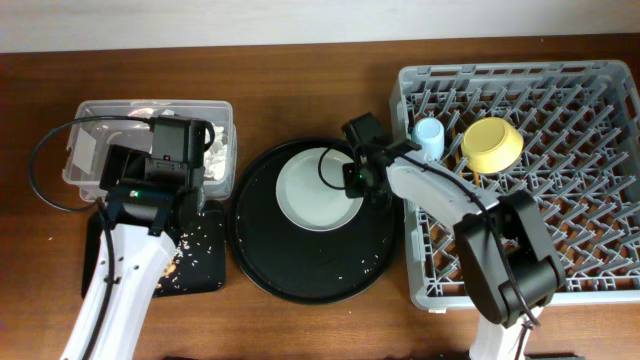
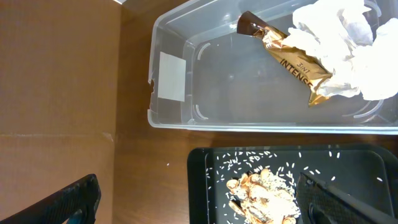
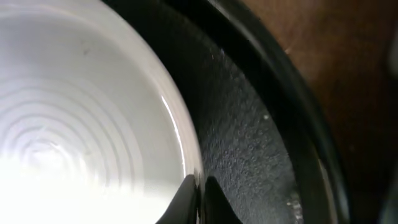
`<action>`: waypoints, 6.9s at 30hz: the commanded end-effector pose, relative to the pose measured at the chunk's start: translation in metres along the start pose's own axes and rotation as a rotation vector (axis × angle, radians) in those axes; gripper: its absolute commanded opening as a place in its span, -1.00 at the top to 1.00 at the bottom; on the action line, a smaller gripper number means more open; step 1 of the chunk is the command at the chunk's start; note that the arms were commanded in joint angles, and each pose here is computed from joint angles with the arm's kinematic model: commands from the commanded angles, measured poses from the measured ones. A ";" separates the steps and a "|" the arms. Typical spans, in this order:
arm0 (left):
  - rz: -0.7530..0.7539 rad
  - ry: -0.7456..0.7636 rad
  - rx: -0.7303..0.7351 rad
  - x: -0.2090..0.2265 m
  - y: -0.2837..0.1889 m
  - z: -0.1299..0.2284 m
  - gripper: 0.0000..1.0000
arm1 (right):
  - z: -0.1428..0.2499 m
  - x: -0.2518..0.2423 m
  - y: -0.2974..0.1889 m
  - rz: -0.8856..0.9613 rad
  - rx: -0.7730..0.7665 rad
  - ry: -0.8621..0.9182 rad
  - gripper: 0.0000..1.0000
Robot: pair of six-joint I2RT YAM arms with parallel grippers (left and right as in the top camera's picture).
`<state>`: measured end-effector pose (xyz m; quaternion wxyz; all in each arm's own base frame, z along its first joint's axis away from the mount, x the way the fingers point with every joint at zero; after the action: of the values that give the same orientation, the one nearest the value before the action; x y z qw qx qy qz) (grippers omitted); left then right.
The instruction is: Sort waste into correct bins and load items into the dishwasher rack
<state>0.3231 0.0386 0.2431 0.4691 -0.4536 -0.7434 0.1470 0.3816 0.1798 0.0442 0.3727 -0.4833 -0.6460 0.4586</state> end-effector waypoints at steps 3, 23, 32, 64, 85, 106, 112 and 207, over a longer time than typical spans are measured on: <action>-0.014 -0.010 -0.017 0.008 -0.005 -0.004 -0.99 | -0.058 -0.002 -0.131 -0.002 -0.225 -0.111 0.92; -0.014 -0.010 -0.017 0.008 -0.005 -0.004 -0.99 | 0.046 -0.136 -0.353 0.879 -0.054 -0.545 0.92; -0.014 -0.010 -0.017 0.008 -0.005 -0.004 -0.99 | 0.066 -0.202 -0.330 0.913 0.213 -0.361 0.91; -0.014 -0.010 -0.017 0.008 -0.005 -0.004 -0.99 | 0.051 -0.253 -0.247 0.924 0.485 -0.250 0.92; -0.014 -0.010 -0.017 0.008 -0.005 -0.004 -0.99 | 0.041 -0.236 -0.227 0.750 0.367 -0.222 0.90; -0.014 -0.010 -0.017 0.008 -0.005 -0.004 -0.99 | -0.008 -0.185 -0.241 0.409 -0.018 -0.166 -0.97; -0.014 -0.010 -0.017 0.008 -0.005 -0.004 -0.99 | -0.040 -0.094 -0.296 -0.115 -0.371 -0.246 -0.97; -0.014 -0.010 -0.017 0.008 -0.005 -0.004 -0.99 | 0.146 -0.100 -0.172 0.211 -1.186 -0.152 -0.97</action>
<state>0.3232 0.0386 0.2437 0.4686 -0.4538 -0.7436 0.1466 0.2237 0.0330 0.1621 -0.0595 -0.6295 -0.7694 0.0908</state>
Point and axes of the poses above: each gripper's point midway between its finger pads, its own y axis out along the fingers, its own x axis along the line the jaws close on, z = x × y, the point moved 2 cm from there along -y, back along the fingers, and after that the axes turned 8 degrees about -y, right-handed, at the moved point
